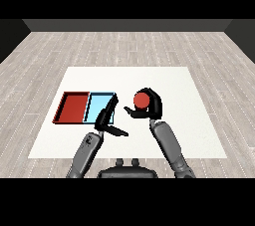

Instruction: Pick the red can and put it in the red box

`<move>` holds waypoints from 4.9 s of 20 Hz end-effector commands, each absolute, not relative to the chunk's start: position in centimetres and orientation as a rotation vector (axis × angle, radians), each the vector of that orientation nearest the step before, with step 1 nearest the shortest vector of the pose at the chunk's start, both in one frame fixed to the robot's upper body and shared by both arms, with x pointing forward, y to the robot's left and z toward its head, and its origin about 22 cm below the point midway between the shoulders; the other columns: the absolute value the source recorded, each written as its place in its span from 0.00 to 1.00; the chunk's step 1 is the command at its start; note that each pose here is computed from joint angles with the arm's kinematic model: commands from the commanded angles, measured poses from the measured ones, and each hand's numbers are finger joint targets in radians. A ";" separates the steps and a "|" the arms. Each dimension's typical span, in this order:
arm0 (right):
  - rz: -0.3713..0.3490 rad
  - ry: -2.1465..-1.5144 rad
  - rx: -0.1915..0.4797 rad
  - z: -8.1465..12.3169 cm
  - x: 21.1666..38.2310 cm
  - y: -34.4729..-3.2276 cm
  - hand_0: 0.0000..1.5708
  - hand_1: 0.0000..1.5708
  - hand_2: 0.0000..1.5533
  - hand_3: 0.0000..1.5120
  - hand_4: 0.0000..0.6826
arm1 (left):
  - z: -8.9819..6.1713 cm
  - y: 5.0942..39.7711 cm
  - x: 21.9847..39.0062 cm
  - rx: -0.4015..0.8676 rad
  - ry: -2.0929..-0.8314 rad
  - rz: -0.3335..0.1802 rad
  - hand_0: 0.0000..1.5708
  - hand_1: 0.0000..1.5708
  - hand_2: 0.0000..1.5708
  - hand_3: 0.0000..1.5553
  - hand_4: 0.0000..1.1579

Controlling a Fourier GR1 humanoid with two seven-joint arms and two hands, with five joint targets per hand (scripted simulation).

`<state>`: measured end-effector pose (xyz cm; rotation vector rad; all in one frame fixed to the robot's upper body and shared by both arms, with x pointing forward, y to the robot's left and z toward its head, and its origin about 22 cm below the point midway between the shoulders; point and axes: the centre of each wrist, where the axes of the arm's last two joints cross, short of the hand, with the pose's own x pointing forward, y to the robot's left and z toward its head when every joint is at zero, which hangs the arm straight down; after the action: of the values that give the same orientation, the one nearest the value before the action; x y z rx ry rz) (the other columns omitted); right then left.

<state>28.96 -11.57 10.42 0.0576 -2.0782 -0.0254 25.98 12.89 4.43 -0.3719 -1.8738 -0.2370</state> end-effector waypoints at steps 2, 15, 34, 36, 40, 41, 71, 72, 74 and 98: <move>0.004 -2.094 0.066 10.4 27.6 -11.6 1.00 1.00 0.95 0.94 0.96 | 4.7 10.9 26.7 -0.382 -1.822 -0.279 0.00 0.00 0.00 0.00 0.00; 0.029 -2.090 0.127 8.8 28.0 -9.1 1.00 1.00 0.95 0.93 0.93 | 2.3 9.0 27.3 -0.468 -1.728 -0.236 0.00 0.00 0.00 0.00 0.00; 0.044 -2.106 0.218 11.2 26.2 -5.9 1.00 1.00 0.96 0.93 0.96 | 2.1 7.1 27.4 -0.517 -1.743 -0.267 0.00 0.00 0.00 0.00 0.00; 0.045 -2.106 0.225 11.7 27.5 -5.6 1.00 1.00 0.95 0.93 0.96 | 2.6 6.3 27.1 -0.492 -1.776 -0.242 0.00 0.00 0.00 0.00 0.00; 0.047 -2.101 0.211 10.9 27.0 -6.2 1.00 1.00 0.95 0.93 0.92 | 2.4 6.4 27.6 -0.303 -1.767 -0.022 1.00 1.00 1.00 0.97 0.99; 0.018 -2.115 0.218 10.3 27.7 -6.9 1.00 1.00 0.95 0.93 0.92 | 3.1 6.9 27.7 -0.285 -1.749 -0.027 1.00 1.00 1.00 1.00 0.97; 0.090 -2.061 0.112 9.7 27.4 -6.1 0.00 0.00 0.00 0.00 0.00 | 2.8 6.4 28.6 -0.228 -1.772 -0.034 1.00 1.00 1.00 0.97 0.98; 0.066 -2.062 0.120 9.8 27.2 -6.6 0.00 0.00 0.00 0.00 0.00 | 1.3 6.3 27.1 -0.235 -1.780 -0.012 1.00 1.00 1.00 0.97 0.98; 0.063 -2.060 0.109 11.4 26.7 -7.2 0.00 0.00 0.00 0.00 0.00 | 2.7 7.0 26.6 -0.232 -1.757 -0.022 1.00 1.00 1.00 0.96 0.98; -0.125 -2.110 -0.085 10.7 21.8 -22.6 0.00 0.00 0.00 0.00 0.00 | 5.7 17.1 31.4 0.075 -1.841 -0.030 1.00 1.00 0.99 0.93 0.98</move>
<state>23.35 -20.66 10.78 -0.0147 -2.1327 -0.0948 30.33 14.11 4.58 -0.0230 -1.8227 -0.0266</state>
